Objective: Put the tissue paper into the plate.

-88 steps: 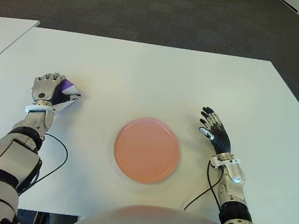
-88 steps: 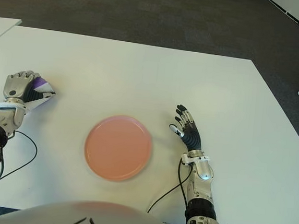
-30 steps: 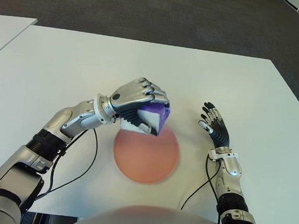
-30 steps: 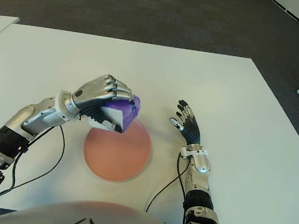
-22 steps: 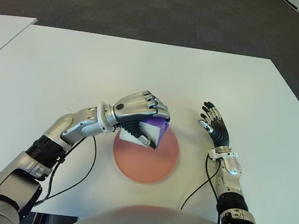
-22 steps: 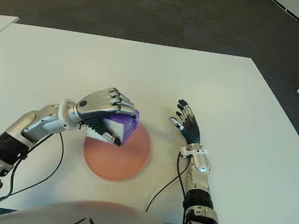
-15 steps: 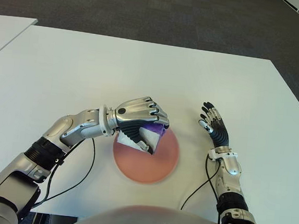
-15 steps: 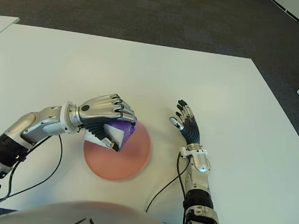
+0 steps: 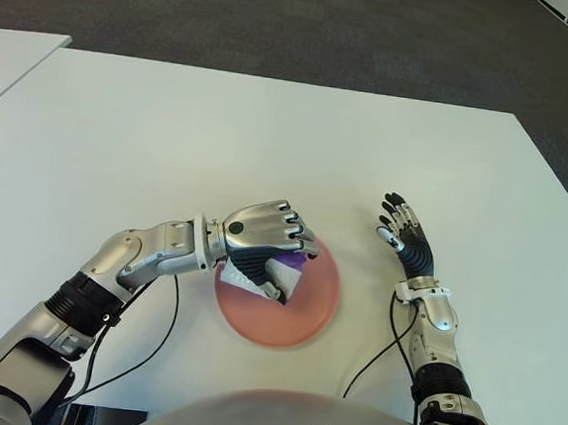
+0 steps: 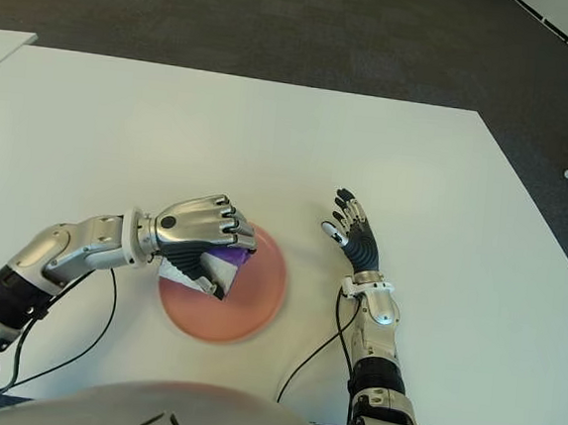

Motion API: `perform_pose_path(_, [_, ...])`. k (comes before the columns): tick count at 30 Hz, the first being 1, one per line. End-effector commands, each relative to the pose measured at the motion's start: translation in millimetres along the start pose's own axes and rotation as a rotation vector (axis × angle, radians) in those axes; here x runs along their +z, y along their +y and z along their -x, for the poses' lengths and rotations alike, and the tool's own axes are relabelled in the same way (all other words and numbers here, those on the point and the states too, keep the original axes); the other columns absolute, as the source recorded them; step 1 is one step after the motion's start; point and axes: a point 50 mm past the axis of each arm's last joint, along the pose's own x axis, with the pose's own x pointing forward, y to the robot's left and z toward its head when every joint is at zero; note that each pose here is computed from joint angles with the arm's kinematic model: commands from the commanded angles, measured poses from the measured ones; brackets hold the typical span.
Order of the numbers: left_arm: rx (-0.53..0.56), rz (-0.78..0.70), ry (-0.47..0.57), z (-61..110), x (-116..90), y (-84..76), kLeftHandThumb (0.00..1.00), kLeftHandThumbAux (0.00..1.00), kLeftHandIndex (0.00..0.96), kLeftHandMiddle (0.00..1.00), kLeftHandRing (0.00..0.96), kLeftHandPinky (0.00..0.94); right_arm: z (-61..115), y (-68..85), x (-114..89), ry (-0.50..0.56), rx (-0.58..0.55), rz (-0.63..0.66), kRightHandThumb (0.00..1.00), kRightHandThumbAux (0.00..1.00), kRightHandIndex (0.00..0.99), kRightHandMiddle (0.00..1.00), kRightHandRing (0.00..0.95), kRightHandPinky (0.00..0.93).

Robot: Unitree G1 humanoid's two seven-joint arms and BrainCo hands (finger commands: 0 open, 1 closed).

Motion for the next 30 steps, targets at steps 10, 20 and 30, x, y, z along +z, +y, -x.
perform_pose_path(10, [0.126,0.031,0.009,-1.8,-1,-17.1,0.848,0.671,0.392,0.533,0.815,0.797,38.1,21.5,-51,0.266,-0.008,-0.107,0.000,0.563,0.000,0.000,0.000,0.000])
perform_pose_path(20, [0.192,-0.038,-0.001,-3.9,-3,-17.3,0.849,0.668,0.399,0.529,0.754,0.687,38.4,22.1,-50,0.263,-0.001,-0.097,0.000,0.562,0.000,0.000,0.000,0.000])
perform_pose_path(30, [0.003,-0.106,-0.012,-4.3,-7,-24.8,0.098,0.560,0.050,0.066,0.071,0.063,38.8,23.1,-49,0.263,-0.006,-0.074,0.000,0.553,0.000,0.000,0.000,0.000])
